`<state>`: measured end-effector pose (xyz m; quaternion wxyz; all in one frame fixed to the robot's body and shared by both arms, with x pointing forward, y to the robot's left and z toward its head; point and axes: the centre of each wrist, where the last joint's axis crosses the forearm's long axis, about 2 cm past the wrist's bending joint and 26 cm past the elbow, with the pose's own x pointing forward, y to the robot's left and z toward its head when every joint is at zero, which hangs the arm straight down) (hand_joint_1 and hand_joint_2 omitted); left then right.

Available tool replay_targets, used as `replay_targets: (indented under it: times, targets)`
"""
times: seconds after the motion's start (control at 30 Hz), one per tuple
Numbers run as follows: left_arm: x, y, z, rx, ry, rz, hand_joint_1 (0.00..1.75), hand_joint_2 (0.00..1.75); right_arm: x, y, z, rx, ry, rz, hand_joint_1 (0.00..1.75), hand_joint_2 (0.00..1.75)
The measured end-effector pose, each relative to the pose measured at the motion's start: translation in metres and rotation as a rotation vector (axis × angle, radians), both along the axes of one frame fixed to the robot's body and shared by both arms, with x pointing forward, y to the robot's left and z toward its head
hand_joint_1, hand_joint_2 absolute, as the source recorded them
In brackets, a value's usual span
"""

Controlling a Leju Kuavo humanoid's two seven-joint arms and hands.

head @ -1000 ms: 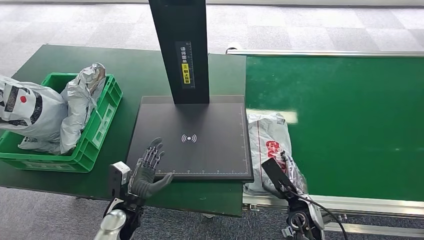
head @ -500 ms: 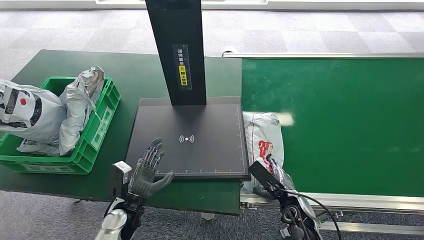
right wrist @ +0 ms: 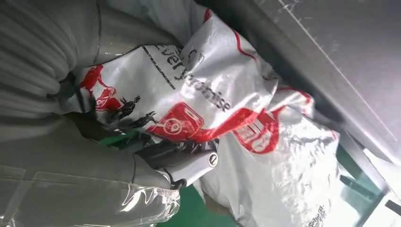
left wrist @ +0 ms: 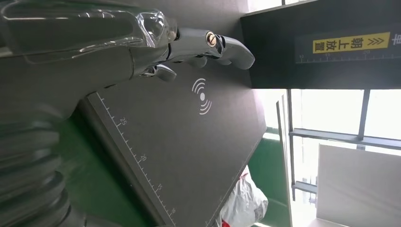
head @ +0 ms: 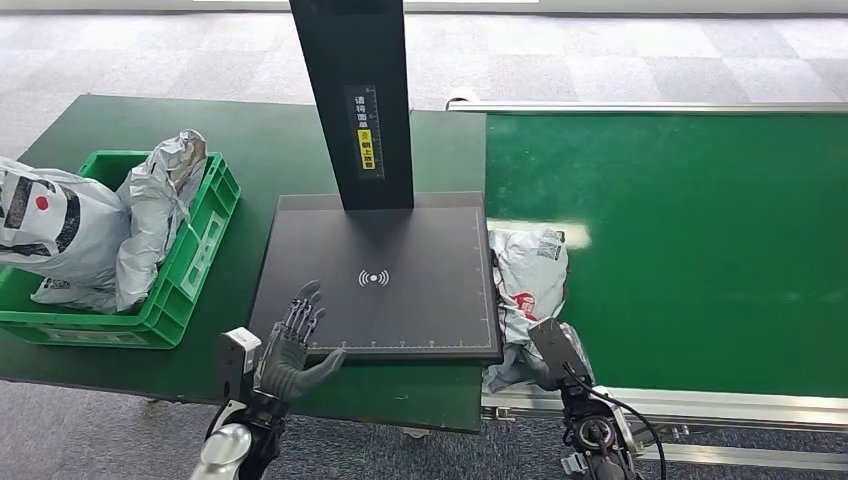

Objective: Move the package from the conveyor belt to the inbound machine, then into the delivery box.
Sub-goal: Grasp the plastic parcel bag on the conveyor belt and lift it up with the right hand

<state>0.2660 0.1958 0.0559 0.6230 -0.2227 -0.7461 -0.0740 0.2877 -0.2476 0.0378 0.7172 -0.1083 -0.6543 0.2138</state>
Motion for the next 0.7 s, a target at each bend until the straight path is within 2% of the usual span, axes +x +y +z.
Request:
replay_targets:
  times: [0.13,0.3,0.43,0.6,0.7]
  targets:
    - [0.000,0.000,0.000,-0.004,-0.005,-0.002,0.00,1.75,-0.004,-0.001,0.001,0.052,-0.045,-0.014,1.75,1.75]
    - [0.000,0.001,0.000,-0.015,-0.021,-0.001,0.00,1.75,-0.013,-0.003,0.003,0.260,-0.198,-0.076,1.75,1.75]
    - [0.000,0.001,0.000,-0.021,-0.029,0.002,0.00,1.75,-0.009,-0.004,0.019,0.405,-0.350,-0.138,1.75,1.75]
    - [0.000,0.001,0.000,-0.025,-0.029,0.004,0.00,1.75,-0.006,-0.004,0.038,0.499,-0.503,-0.215,1.75,1.75]
    - [0.001,0.001,0.000,-0.027,-0.030,0.010,0.00,1.75,-0.007,-0.007,0.049,0.560,-0.635,-0.316,1.75,1.75]
